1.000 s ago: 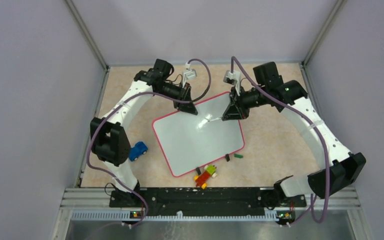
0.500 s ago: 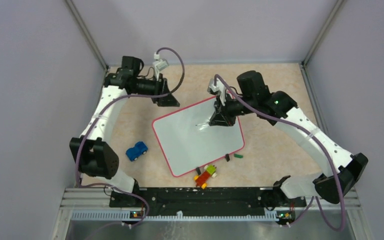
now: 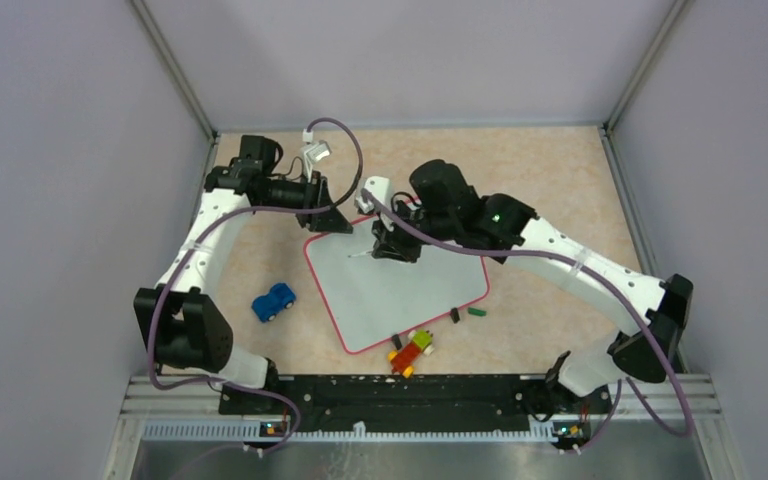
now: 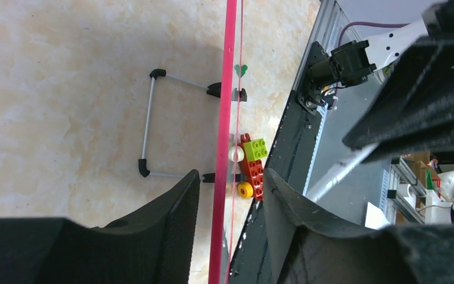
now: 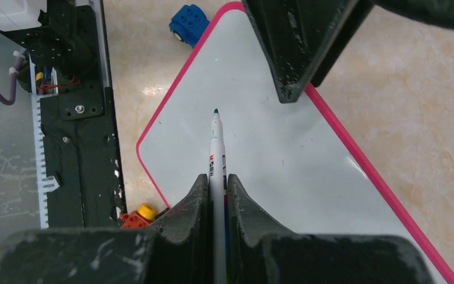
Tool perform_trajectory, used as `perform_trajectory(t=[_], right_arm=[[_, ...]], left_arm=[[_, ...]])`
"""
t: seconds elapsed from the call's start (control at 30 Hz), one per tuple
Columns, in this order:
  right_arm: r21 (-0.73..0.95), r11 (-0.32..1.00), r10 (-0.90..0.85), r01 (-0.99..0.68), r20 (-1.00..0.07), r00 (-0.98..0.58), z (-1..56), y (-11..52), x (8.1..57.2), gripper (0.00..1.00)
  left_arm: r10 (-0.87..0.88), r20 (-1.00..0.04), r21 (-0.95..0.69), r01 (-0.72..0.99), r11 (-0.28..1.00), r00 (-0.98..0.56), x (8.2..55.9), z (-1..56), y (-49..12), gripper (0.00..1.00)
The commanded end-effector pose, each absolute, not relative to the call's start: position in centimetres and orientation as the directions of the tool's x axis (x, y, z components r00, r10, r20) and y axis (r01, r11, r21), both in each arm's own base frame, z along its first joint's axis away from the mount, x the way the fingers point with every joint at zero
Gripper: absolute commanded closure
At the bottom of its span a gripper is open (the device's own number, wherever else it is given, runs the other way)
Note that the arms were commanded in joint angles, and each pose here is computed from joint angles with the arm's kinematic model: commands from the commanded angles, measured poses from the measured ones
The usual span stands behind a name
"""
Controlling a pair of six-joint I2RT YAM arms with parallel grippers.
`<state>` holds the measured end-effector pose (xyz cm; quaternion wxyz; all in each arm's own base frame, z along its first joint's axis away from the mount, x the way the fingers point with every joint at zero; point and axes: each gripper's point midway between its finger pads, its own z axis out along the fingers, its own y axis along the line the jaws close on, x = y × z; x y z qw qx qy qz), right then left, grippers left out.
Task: Write a sentence on the whiteboard
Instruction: Hold the whiteboard on the whiteboard stand.
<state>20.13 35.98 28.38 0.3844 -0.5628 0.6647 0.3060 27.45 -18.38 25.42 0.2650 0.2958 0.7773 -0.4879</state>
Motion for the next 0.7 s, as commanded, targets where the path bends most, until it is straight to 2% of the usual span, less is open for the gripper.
perform_trajectory(t=[0.0,0.67], right_arm=[[-0.152,0.221,-0.455,-0.963,-0.89,0.035,31.2,38.6,21.0,1.0],[-0.26,0.249,-0.494,-0.933,-0.863,0.108,30.7,43.6,19.4,1.0]], left_arm=[[0.184,-0.716,-0.611,0.732,0.301,-0.673,27.4,26.1,-18.9,0.53],[0.165,-0.702,-0.635,0.714,0.294,-0.692,27.2,25.8,-19.1,0.84]])
